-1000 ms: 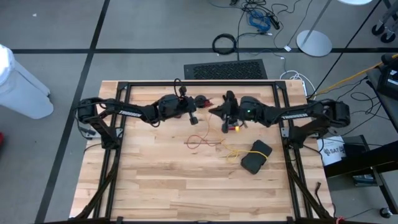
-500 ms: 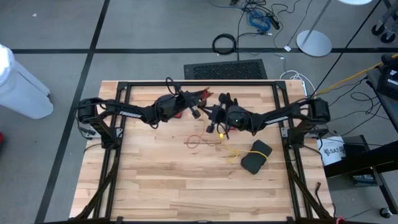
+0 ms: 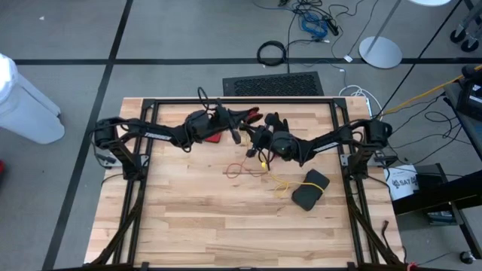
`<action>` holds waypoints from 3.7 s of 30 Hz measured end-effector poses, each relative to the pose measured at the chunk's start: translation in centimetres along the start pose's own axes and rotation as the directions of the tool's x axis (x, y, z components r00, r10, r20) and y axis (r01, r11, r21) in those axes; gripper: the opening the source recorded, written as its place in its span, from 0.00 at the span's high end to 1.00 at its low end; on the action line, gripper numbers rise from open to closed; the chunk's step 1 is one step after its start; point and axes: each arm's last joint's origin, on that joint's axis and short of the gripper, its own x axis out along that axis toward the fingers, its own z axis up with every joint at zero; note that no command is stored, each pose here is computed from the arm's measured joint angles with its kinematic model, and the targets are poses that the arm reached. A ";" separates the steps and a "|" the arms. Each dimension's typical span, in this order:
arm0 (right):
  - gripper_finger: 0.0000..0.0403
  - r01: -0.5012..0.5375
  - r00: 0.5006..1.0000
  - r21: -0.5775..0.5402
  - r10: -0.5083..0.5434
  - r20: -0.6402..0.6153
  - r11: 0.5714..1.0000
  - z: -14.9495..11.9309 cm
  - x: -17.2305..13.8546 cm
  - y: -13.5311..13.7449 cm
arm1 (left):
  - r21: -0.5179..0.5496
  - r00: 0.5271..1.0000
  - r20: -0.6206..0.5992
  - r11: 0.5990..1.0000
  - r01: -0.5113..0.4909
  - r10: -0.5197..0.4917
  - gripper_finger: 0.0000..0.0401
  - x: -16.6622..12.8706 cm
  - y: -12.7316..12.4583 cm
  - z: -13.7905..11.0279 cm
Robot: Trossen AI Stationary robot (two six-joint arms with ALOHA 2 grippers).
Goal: Coil cords
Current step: Coil the red wire onto spool
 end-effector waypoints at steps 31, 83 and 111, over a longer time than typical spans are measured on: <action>0.93 -0.577 0.806 0.214 0.592 -0.006 0.788 -5.1 -2.3 -0.9 | -0.062 0.821 -0.255 0.856 0.514 -0.511 0.99 -3.3 4.2 -0.3; 0.95 -0.607 0.758 0.271 0.647 -0.084 0.747 -5.7 -2.7 -0.6 | -0.009 0.822 -0.150 0.832 0.555 -0.550 0.98 -3.1 2.5 0.9; 1.00 -0.482 0.852 0.349 0.523 -0.029 0.804 -5.1 -1.9 -1.8 | 0.059 0.722 -0.558 0.848 0.527 -0.409 0.98 -4.7 2.7 -3.0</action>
